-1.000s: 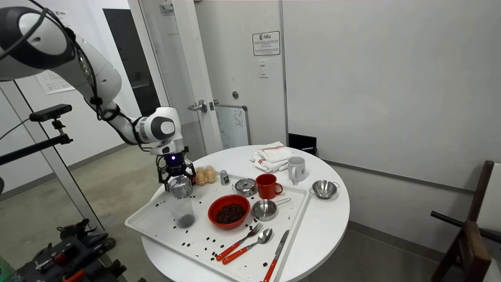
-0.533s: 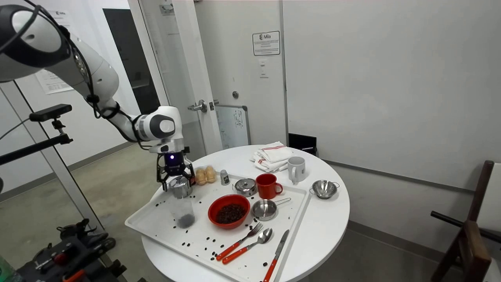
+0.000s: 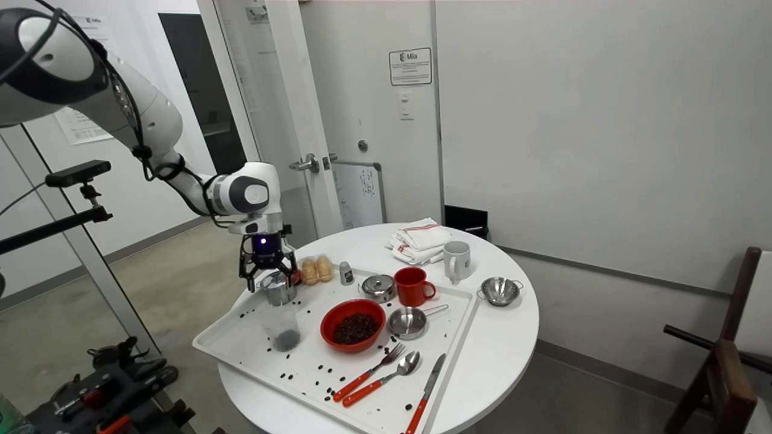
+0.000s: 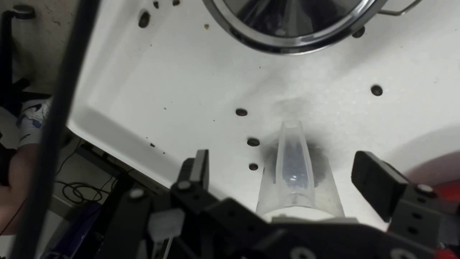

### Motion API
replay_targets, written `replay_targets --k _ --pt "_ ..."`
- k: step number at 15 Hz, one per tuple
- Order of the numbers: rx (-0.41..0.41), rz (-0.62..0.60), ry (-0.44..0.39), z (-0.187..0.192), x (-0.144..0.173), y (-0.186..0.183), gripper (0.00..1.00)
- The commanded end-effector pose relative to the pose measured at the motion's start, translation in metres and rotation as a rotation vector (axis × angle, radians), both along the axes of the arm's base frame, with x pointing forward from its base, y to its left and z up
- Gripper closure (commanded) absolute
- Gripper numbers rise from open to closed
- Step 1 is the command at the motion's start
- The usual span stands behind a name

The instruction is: Pour the contents of the clear jug into the red bowl

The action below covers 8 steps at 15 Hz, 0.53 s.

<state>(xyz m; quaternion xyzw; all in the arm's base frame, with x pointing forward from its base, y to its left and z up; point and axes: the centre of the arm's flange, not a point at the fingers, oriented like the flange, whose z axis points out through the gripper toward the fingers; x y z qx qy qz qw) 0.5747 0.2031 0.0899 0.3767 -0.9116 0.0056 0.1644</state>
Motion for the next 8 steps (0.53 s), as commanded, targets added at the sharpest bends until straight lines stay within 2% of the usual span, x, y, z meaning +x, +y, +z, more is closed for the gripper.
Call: replay_targets --k 1,8 --pt "0.000 0.000 0.000 0.000 0.000 0.000 0.00" --pt "-0.032 0.026 -0.043 -0.017 -0.025 0.003 0.00"
